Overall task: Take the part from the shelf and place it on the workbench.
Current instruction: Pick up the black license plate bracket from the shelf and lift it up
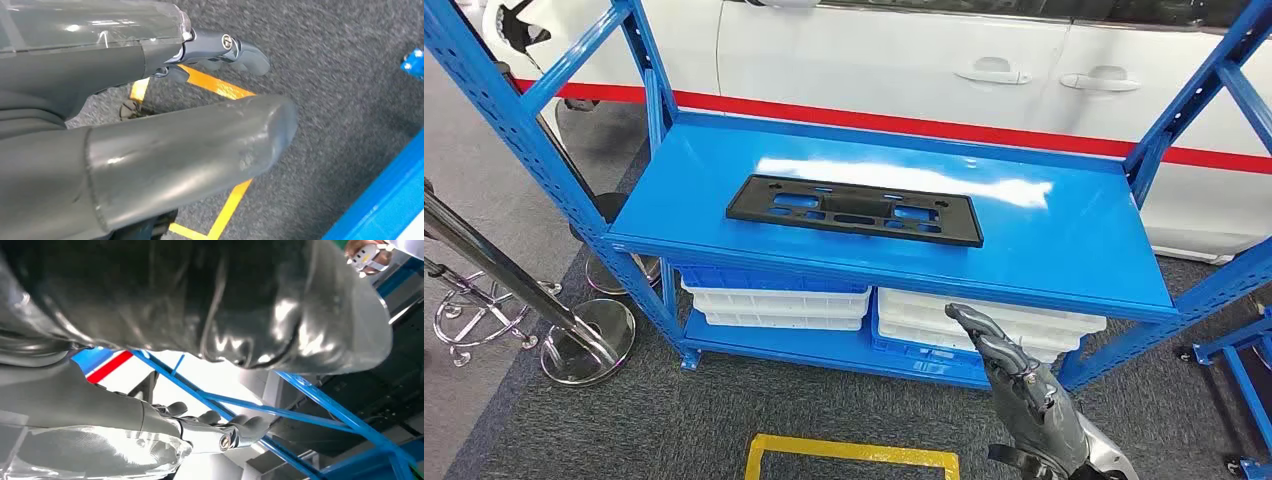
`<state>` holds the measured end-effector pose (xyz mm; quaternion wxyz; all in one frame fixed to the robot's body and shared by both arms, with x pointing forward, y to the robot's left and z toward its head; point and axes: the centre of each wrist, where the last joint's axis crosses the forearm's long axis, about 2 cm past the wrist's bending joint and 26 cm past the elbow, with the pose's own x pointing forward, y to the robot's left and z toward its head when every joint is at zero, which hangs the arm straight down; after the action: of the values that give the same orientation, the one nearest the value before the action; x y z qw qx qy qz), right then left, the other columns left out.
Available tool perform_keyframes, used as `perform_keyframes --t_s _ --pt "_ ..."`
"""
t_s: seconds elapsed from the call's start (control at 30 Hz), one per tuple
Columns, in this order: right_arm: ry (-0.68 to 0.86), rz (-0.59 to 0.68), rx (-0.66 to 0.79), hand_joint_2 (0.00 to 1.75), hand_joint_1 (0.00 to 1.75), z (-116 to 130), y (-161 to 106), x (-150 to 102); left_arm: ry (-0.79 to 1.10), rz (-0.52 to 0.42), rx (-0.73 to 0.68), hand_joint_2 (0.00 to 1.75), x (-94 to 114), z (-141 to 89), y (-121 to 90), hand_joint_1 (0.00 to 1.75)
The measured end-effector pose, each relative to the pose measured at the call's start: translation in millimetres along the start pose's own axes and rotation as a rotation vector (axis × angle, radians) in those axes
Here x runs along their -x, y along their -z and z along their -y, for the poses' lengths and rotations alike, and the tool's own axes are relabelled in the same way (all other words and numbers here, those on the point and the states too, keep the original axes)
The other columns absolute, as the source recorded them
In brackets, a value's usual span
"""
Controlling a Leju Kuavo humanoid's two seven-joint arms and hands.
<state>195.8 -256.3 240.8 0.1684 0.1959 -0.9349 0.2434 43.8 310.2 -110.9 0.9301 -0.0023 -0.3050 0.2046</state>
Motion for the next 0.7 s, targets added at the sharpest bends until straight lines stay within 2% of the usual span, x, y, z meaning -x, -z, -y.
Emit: perform_keyframes --t_s 0.7 --pt "-0.004 0.006 0.009 0.00 0.00 -0.6 1.1 -0.7 0.038 0.006 0.014 0.00 -3.4 0.1 1.9 0.00"
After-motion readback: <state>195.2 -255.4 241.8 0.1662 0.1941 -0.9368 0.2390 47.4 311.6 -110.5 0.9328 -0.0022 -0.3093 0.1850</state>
